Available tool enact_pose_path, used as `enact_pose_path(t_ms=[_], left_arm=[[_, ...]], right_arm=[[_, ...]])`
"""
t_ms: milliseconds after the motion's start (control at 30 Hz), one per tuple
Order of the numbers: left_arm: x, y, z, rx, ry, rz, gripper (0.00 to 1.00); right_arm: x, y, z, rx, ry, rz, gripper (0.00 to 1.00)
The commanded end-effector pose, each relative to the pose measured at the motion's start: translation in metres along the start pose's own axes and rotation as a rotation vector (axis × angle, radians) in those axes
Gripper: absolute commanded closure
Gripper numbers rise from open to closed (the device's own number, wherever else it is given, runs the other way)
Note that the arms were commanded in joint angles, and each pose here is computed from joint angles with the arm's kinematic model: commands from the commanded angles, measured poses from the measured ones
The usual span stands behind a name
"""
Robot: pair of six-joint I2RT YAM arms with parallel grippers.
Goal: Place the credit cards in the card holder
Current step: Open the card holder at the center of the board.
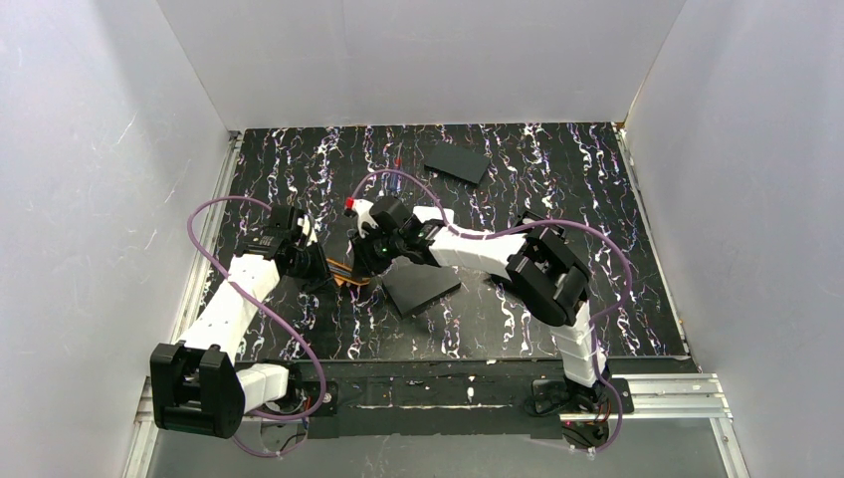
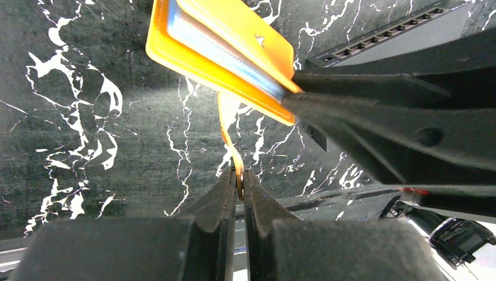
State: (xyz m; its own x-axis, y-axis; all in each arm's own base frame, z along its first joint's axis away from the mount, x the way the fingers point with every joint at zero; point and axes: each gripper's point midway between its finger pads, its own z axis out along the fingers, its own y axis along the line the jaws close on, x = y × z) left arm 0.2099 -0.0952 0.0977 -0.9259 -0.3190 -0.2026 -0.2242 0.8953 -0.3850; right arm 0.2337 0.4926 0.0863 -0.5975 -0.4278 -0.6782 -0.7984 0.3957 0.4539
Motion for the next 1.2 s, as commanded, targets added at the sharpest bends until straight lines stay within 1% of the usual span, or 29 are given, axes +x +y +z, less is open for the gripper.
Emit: enact_pose_path(t_ms=[0,33,133,200,233,333,400,433,467,500,533,600,633,700,733,833,933,967,1000,1067,1100,1167], left_arm=[[0.001,0.011,0.000,-0.058,0.001,-0.017,1.00],[0.001,0.015,0.000,-0.079,0.004,-0.026,1.00],[-0.001,0.024,0.003,-0.126,0.017,-0.058,1.00],[-0.004,0.029,0.005,-0.145,0.031,-0.086,1.00],[-0.005,0.032,0.005,-0.152,0.038,-0.100,0.98],[-0.011,0.032,0.003,-0.138,0.056,-0.123,0.72],[-0.016,0.024,-0.004,-0.101,0.035,-0.108,0.58],[-0.019,0.020,-0.008,-0.081,0.015,-0.097,0.52],[-0.023,0.015,-0.014,-0.059,-0.016,-0.083,0.48],[-0.026,0.011,-0.019,-0.043,-0.043,-0.072,0.45],[-0.030,0.008,-0.024,-0.031,-0.066,-0.065,0.43],[-0.036,0.001,-0.033,-0.006,-0.101,-0.049,0.43],[-0.038,-0.002,-0.035,0.006,-0.109,-0.042,0.43],[-0.042,-0.007,-0.037,0.026,-0.110,-0.035,0.43],[-0.043,-0.009,-0.036,0.032,-0.101,-0.033,0.44],[-0.044,-0.012,-0.030,0.045,-0.068,-0.035,0.47],[-0.041,-0.012,-0.023,0.055,-0.042,-0.037,0.50],[-0.040,-0.011,-0.021,0.057,-0.039,-0.038,0.51],[-0.039,-0.010,-0.019,0.058,-0.036,-0.039,0.51],[-0.037,-0.009,-0.016,0.057,-0.030,-0.043,0.52],[-0.035,-0.009,-0.013,0.059,-0.021,-0.050,0.52],[-0.034,-0.009,-0.012,0.063,-0.015,-0.052,0.52]], right_arm=[[-0.028,-0.015,-0.005,0.112,-0.092,0.038,0.88],[-0.028,-0.016,-0.006,0.118,-0.099,0.050,0.92],[-0.032,-0.012,-0.009,0.106,-0.133,0.077,0.98],[-0.032,-0.010,-0.010,0.100,-0.146,0.097,0.99],[-0.031,-0.010,-0.010,0.099,-0.148,0.110,0.99],[-0.024,-0.008,-0.006,0.078,-0.130,0.136,0.99],[-0.019,-0.005,-0.003,0.054,-0.120,0.154,0.99],[-0.018,-0.004,-0.002,0.047,-0.121,0.165,0.96],[-0.019,-0.002,-0.002,0.040,-0.124,0.177,0.90],[-0.018,-0.002,-0.002,0.037,-0.127,0.182,0.88],[-0.020,0.000,-0.003,0.027,-0.133,0.183,0.87],[-0.021,0.003,-0.003,0.014,-0.134,0.187,0.86],[-0.023,0.005,-0.003,0.007,-0.136,0.189,0.83],[-0.025,0.007,-0.004,-0.006,-0.139,0.197,0.74],[-0.026,0.008,-0.004,-0.010,-0.143,0.198,0.73],[-0.028,0.008,-0.004,-0.004,-0.148,0.195,0.72],[-0.025,0.004,-0.002,0.011,-0.133,0.193,0.79],[-0.024,0.004,-0.002,0.012,-0.131,0.193,0.80],[-0.023,0.004,-0.002,0.013,-0.131,0.193,0.78],[-0.022,0.005,-0.001,0.001,-0.128,0.195,0.64],[-0.023,0.005,0.000,-0.001,-0.127,0.199,0.63],[-0.023,0.005,0.001,-0.001,-0.127,0.199,0.63]])
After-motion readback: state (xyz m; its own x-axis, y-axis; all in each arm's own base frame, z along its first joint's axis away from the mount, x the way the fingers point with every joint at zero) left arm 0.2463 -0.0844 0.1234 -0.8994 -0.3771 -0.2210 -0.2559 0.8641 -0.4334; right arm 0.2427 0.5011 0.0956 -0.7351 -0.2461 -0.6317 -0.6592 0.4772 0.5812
